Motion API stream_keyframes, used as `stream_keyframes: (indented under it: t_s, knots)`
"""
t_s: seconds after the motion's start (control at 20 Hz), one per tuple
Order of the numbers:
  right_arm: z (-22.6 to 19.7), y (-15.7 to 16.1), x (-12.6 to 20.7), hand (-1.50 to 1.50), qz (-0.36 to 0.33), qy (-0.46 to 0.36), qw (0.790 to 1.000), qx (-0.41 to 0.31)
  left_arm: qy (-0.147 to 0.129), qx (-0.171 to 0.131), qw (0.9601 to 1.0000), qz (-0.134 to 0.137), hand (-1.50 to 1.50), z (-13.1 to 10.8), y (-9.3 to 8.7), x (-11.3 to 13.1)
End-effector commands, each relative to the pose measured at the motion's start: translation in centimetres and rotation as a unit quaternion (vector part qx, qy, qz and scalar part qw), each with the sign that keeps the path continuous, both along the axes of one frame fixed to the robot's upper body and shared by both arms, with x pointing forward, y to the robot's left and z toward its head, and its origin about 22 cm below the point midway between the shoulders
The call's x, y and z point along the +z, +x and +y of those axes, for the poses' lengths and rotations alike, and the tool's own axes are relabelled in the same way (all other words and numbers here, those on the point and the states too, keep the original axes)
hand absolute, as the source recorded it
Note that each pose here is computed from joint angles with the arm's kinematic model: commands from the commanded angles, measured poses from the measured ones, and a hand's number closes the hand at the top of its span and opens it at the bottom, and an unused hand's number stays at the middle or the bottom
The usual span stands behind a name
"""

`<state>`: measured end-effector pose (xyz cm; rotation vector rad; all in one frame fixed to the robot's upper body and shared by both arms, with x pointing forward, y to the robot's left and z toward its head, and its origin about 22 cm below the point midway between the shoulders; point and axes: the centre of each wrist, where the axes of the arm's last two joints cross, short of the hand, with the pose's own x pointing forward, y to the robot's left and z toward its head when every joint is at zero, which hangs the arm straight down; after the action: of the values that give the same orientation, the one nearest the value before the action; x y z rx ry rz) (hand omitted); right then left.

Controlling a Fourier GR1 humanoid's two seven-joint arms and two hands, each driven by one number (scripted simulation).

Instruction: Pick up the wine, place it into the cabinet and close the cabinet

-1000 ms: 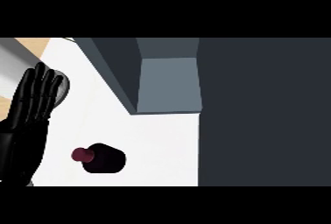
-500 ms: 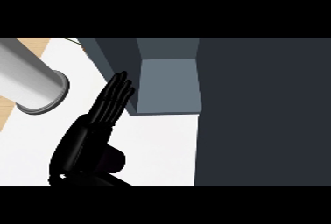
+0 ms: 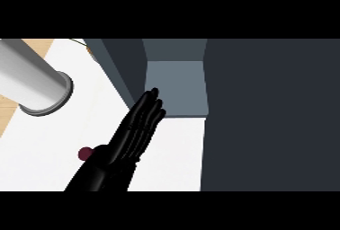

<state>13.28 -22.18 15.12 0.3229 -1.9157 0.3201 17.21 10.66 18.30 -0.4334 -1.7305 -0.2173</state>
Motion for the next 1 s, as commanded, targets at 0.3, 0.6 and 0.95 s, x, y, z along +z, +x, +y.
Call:
stream_keyframes:
  t_s: [0.3, 0.6, 0.95]
  knots:
    - [0.4, -3.7, 4.2, -1.5, -0.014, 0.017, 1.0, 0.012, -0.001, -0.003, 1.0, 0.007, -1.5, -1.8, -2.9, 2.8]
    - [0.1, -4.0, 4.1, -1.5, -0.012, 0.015, 1.0, 0.007, -0.005, 0.019, 0.9996, 0.018, -1.5, -1.9, -5.4, 3.1]
    - [0.1, -5.8, 4.9, -1.5, -0.003, 0.002, 1.0, 0.01, 0.001, 0.041, 0.9991, 0.009, -1.5, -1.6, -5.0, 4.2]
